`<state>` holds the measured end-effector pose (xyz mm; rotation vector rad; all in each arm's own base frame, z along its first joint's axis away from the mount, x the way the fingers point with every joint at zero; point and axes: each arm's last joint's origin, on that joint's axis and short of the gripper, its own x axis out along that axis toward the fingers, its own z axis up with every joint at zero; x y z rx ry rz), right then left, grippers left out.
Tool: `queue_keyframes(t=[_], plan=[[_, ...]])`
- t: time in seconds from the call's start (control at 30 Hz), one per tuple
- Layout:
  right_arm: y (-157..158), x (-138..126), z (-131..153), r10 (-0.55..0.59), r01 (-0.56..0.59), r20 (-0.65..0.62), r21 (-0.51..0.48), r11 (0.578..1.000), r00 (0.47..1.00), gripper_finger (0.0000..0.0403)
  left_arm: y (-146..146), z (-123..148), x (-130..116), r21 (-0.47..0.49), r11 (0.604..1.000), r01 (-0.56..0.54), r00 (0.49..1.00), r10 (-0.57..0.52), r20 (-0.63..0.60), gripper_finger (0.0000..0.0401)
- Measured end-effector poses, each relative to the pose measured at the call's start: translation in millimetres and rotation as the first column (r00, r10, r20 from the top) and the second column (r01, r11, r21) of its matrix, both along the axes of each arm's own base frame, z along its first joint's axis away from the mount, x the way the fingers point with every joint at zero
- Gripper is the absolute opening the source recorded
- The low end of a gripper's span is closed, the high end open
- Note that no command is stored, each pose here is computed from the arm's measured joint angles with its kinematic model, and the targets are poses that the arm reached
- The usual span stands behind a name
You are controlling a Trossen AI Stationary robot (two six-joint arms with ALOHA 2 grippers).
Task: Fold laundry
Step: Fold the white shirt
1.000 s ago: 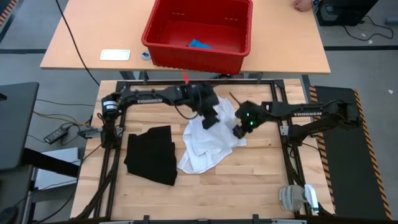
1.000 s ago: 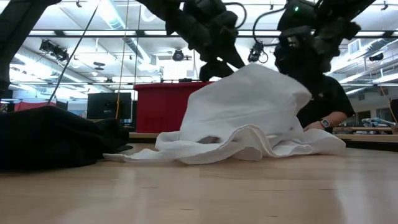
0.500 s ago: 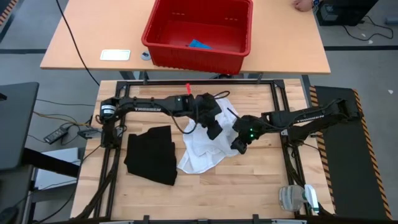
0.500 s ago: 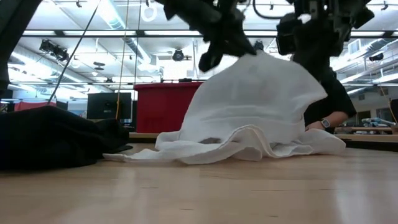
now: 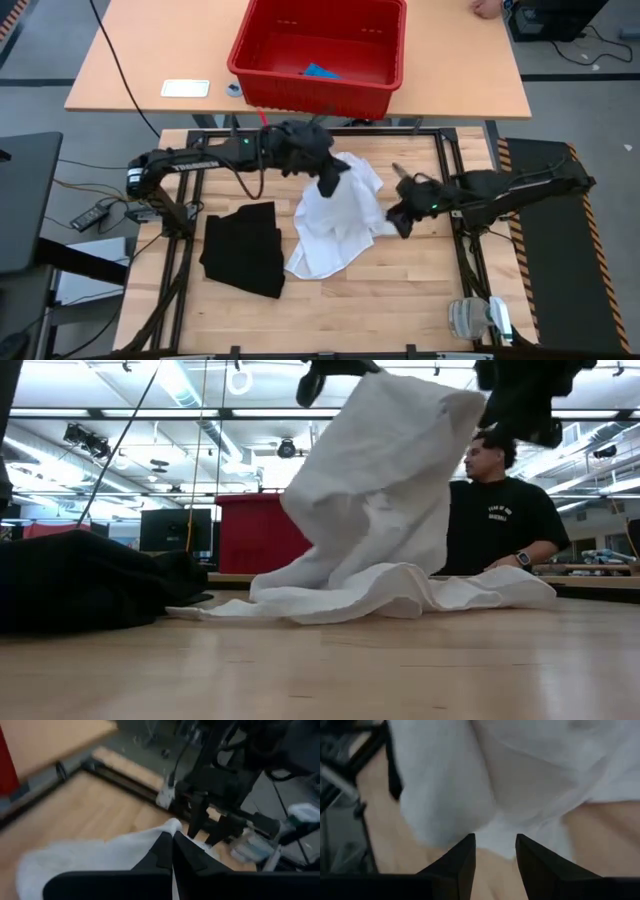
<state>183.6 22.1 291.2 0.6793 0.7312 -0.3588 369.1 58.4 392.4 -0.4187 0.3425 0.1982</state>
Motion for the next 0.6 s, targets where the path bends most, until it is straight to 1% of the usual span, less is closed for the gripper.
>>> queue_keyframes(t=[0.1,0.2,0.27,0.4,0.6], plan=[[-9.6,-11.4,9.6,-0.085,0.087,0.045,-0.041,0.995,0.995,0.0146,10.8,13.9,-8.6,0.047,0.999,-0.022,0.997,0.019,0.07,0.0004],[-19.5,-15.5,14.0,-0.14,0.143,0.078,-0.033,0.989,0.987,0.0146,17.7,32.2,-21.5,0.069,0.996,-0.052,0.987,0.04,0.156,0.0004],[-24.8,-14.6,15.2,-0.151,0.154,0.088,-0.017,0.988,0.984,0.0146,19.7,43.2,-30.1,0.081,0.994,-0.069,0.977,0.051,0.205,0.0004],[-33.1,-4.6,17.7,-0.156,0.154,0.143,0.022,0.988,0.977,0.0148,16.6,63.1,-51.1,0.137,0.987,-0.084,0.965,0.046,0.26,0.0004],[-33.9,23.0,23.6,-0.135,0.124,0.295,0.055,0.991,0.946,0.0148,11.8,90.7,-84.2,0.173,0.965,-0.199,0.927,0.128,0.353,0.0004]])
